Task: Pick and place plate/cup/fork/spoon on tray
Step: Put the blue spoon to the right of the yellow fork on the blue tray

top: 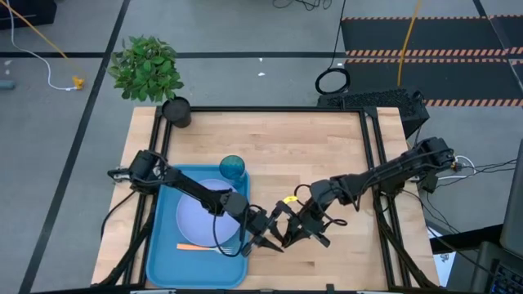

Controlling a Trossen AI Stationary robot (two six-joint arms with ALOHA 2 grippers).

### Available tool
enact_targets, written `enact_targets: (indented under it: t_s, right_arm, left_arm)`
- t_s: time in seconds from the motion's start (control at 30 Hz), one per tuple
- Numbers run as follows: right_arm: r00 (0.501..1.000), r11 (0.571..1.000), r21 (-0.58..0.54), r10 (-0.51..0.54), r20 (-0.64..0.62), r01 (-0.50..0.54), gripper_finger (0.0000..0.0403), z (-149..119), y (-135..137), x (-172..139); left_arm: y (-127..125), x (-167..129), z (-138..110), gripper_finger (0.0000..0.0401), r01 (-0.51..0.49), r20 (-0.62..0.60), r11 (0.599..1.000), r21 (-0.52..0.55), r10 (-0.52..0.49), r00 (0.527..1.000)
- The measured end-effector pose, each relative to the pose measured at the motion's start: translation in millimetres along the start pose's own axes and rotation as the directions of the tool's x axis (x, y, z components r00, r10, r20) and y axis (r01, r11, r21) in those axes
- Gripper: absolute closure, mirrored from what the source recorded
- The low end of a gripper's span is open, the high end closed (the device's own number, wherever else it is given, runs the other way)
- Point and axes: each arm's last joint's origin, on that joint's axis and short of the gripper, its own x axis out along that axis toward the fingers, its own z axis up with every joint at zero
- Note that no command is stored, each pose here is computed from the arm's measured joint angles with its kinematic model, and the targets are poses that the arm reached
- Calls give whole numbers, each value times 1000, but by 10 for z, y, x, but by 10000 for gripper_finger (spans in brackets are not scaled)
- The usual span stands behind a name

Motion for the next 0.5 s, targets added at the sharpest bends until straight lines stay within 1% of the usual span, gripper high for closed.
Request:
enact_targets:
  t_s: [0.17, 0.27, 0.37, 0.5]
  right_arm:
    - [1000, 1000, 1, 1, -1, -1, 399, 0, 1, 1]
    - [1000, 1000, 2, 1, -3, -1, 399, -2, 1, 1]
    - [1000, 1000, 2, 1, -2, -1, 399, -1, 1, 1]
    - [1000, 1000, 4, 2, -1, -2, 399, -1, 1, 1]
  left_arm:
    - [29, -11, 0, 362, -8, -2, 1000, -5, 8, 1000]
    - [48, -19, 0, 386, -10, -4, 1000, -12, 10, 1000]
    - [48, -19, 0, 387, -10, -4, 1000, -12, 10, 1000]
    - [46, -20, 5, 366, -8, -3, 1000, -9, 8, 1000]
